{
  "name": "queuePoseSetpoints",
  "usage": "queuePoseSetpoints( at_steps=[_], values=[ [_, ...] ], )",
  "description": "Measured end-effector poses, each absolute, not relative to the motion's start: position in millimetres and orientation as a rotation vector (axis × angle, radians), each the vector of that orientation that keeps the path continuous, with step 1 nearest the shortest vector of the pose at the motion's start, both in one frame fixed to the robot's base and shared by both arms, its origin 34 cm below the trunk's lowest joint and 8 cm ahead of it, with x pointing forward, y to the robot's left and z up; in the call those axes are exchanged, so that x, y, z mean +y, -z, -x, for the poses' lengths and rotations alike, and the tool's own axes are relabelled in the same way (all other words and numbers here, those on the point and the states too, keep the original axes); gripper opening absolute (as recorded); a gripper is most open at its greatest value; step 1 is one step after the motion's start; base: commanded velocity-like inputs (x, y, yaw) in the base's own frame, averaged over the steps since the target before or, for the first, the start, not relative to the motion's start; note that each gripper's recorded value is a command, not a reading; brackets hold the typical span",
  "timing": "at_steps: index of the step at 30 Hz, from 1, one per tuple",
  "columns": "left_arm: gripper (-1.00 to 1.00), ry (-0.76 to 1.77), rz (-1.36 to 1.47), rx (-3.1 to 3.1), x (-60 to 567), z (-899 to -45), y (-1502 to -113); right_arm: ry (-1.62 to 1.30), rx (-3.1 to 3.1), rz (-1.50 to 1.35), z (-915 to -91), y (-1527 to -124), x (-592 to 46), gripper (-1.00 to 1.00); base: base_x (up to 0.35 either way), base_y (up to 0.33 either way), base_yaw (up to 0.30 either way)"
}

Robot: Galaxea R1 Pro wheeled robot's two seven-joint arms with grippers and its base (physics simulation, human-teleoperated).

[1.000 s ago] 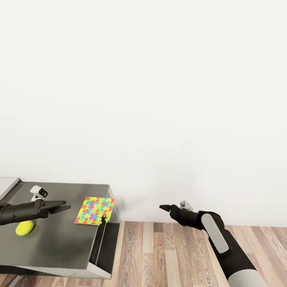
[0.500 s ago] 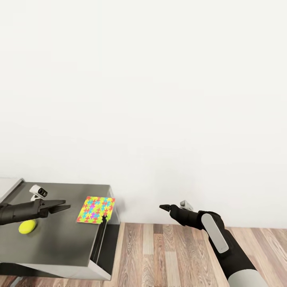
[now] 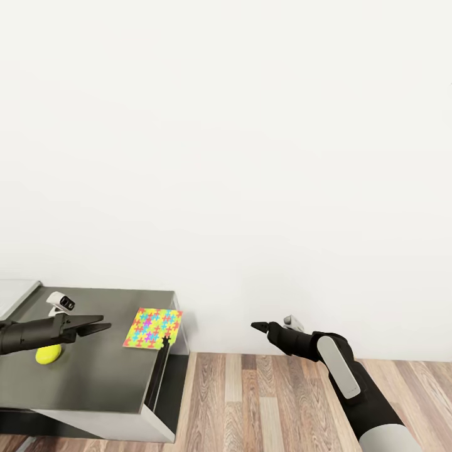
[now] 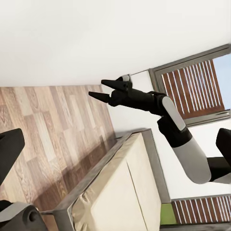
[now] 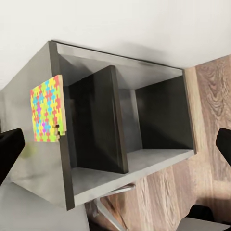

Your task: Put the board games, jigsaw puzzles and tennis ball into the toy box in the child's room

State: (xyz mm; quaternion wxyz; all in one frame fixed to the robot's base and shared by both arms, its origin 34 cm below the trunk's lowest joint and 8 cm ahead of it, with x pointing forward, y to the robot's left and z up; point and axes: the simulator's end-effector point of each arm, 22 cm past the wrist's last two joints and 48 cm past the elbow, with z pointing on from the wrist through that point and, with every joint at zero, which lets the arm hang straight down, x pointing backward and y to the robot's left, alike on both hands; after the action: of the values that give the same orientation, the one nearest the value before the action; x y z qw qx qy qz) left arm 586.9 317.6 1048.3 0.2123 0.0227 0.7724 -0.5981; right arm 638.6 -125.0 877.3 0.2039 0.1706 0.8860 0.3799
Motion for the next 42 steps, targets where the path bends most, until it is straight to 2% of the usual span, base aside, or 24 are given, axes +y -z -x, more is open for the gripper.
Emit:
queuePoseSetpoints(
  at_steps=[42],
  values=[
    [1.0,1.634,-0.12,2.094,317.8,-582.7,-1082.3,-1.062,2.412,-0.434,-645.4,-913.4,-122.5,1.0,0.0,0.0,0.0]
  ],
)
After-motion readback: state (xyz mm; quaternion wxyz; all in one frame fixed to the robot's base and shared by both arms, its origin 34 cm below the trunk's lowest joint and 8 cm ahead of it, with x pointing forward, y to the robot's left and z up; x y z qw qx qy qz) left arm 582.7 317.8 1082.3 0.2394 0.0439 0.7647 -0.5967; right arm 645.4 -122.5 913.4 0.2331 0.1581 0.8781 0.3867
